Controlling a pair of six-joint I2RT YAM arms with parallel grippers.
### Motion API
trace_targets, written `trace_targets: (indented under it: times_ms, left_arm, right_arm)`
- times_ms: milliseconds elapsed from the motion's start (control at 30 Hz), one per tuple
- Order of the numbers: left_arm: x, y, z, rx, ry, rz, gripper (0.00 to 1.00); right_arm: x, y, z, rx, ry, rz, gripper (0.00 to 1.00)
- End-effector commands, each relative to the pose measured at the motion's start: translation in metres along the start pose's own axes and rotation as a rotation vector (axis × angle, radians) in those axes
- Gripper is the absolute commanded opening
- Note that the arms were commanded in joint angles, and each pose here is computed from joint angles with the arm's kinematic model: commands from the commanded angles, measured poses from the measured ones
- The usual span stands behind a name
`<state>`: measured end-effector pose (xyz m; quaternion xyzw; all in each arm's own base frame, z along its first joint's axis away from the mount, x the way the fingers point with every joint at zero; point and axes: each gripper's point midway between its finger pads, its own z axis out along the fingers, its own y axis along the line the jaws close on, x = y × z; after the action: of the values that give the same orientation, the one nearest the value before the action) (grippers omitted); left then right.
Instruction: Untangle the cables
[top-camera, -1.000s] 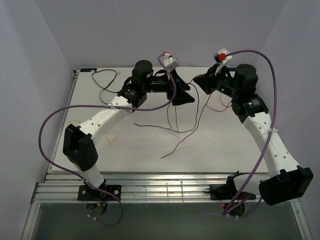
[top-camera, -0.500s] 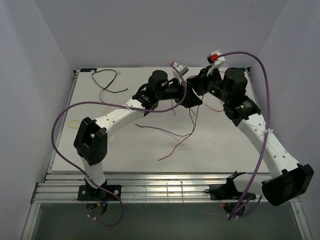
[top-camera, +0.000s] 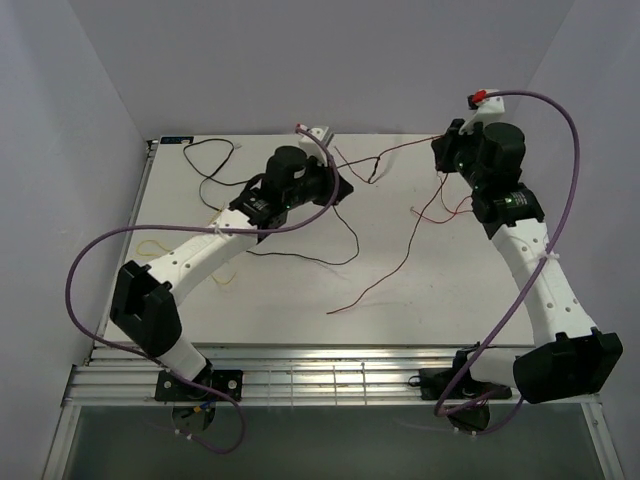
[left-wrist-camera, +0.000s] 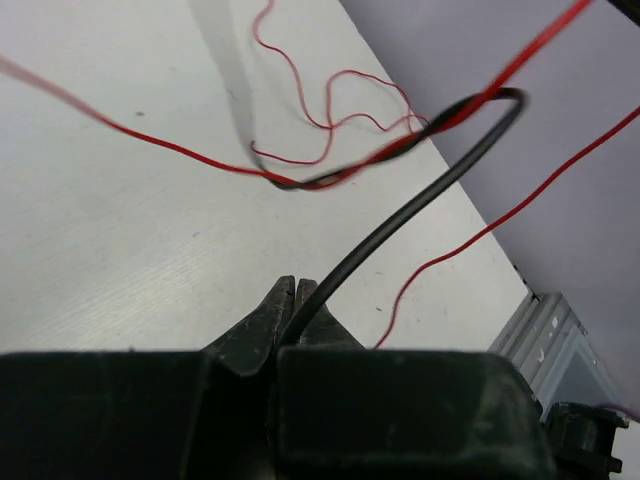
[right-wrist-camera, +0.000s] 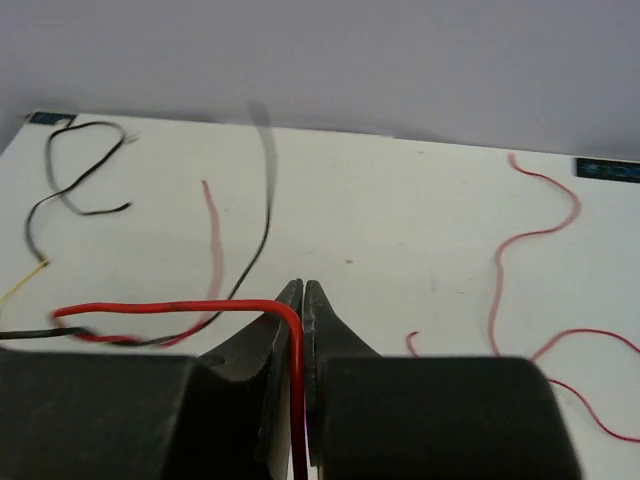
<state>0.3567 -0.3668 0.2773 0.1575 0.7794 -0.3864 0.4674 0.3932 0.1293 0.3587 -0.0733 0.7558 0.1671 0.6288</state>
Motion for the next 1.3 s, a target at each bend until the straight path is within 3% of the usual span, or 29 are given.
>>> trace_targets:
  times_ms: [0, 167, 300, 433, 500, 633, 667, 867, 900, 1133, 1267]
  left_arm:
    - [-0.043, 0.088, -0.061, -0.327, -0.109, -0.121, 0.0]
    - [-0.11, 0.163, -0.128, -0.526, -0.315, -0.214, 0.0]
    - [-0.16, 0.175, -0.156, -0.569, -0.421, -0.175, 0.0]
    - [-0.222, 0.156, -0.167, -0.517, -0.506, -0.105, 0.0]
    - [-0.235, 0.151, -0.158, -0.476, -0.508, -0.087, 0.0]
    - [-0.27, 0.118, -0.142, -0.297, -0.521, -0.043, 0.0]
    - [-0.288, 0.098, -0.146, -0.228, -0.545, -0.016, 0.0]
    - [-0.324, 0.08, -0.118, -0.049, -0.589, -0.014, 0.0]
    - [-0.338, 0.067, -0.123, 0.005, -0.634, 0.012, 0.0]
    - [-0.357, 0.067, -0.096, 0.154, -0.754, -0.027, 0.0]
    - [-0.343, 0.079, -0.052, 0.169, -0.731, -0.046, 0.0]
  right_arm:
    - [-0.06, -0.08, -0.016, 0.271, -0.151, -0.012, 0.08]
    - [-0.083, -0.15, -0.036, 0.448, -0.188, -0.014, 0.08]
    - [-0.099, -0.18, -0.052, 0.488, -0.215, -0.011, 0.08]
    - [-0.127, -0.196, -0.067, 0.52, -0.26, -0.041, 0.08]
    - [-0.146, -0.194, -0.072, 0.508, -0.293, -0.069, 0.08]
    - [-0.168, -0.161, -0.064, 0.321, -0.318, -0.142, 0.08]
    - [-0.172, -0.159, -0.062, 0.305, -0.33, -0.155, 0.08]
    - [-0.187, -0.167, -0.051, 0.306, -0.394, -0.186, 0.08]
    - [-0.201, -0.165, -0.05, 0.295, -0.457, -0.211, 0.08]
    - [-0.238, -0.152, -0.029, 0.156, -0.607, -0.25, 0.08]
    - [-0.241, -0.161, -0.006, 0.123, -0.606, -0.258, 0.08]
